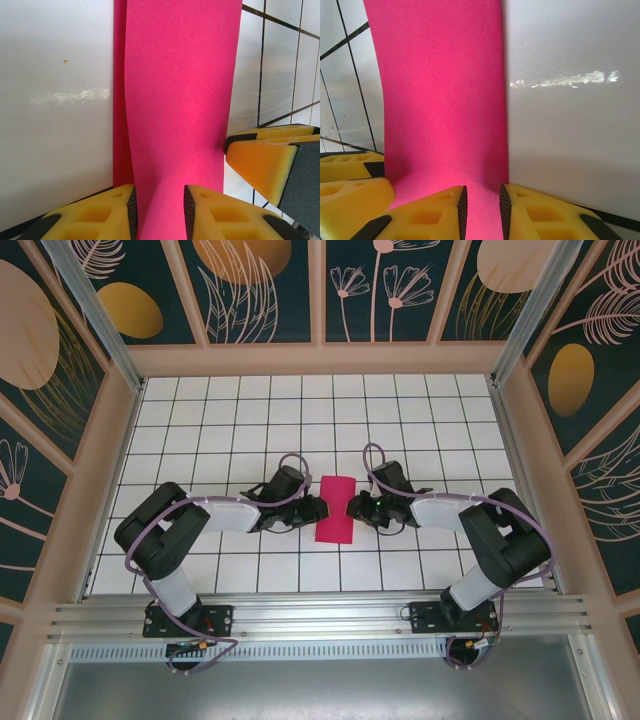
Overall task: Fold a paper plane with a square sheet of paper (pick it up from the middle)
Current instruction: Fold the triangle a second time at the center of the table.
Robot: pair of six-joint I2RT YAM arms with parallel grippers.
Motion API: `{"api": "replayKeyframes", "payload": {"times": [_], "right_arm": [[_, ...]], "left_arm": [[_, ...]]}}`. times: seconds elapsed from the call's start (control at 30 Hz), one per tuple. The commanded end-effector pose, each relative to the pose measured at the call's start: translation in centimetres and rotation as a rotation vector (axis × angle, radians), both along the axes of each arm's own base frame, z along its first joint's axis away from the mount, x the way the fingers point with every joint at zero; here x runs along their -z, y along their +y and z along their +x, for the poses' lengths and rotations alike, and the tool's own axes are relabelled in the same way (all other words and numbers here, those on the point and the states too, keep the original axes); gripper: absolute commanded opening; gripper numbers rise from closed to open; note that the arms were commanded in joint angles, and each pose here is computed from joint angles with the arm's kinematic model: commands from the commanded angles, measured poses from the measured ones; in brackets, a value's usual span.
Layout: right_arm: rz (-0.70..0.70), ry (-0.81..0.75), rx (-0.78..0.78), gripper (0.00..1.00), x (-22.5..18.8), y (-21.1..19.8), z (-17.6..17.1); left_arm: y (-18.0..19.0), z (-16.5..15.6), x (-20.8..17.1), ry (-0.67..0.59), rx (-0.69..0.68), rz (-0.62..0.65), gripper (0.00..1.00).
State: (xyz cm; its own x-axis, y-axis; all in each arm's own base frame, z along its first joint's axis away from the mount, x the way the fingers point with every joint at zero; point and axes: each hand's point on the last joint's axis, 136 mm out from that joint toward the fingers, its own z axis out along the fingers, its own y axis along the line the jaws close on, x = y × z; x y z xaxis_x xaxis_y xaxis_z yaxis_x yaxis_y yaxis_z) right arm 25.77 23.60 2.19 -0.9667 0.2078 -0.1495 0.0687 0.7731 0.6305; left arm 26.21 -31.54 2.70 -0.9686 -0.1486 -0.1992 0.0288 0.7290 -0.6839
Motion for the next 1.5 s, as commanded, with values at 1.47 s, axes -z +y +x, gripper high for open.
{"api": "replayKeyframes", "payload": {"times": [1.47], "right_arm": [[-0.047,-0.295,-0.022,0.55,-5.1,-2.9,-2.2]], "left_arm": [[-5.0,3.7,-1.8,-0.046,0.068,-0.088,0.31]]}}
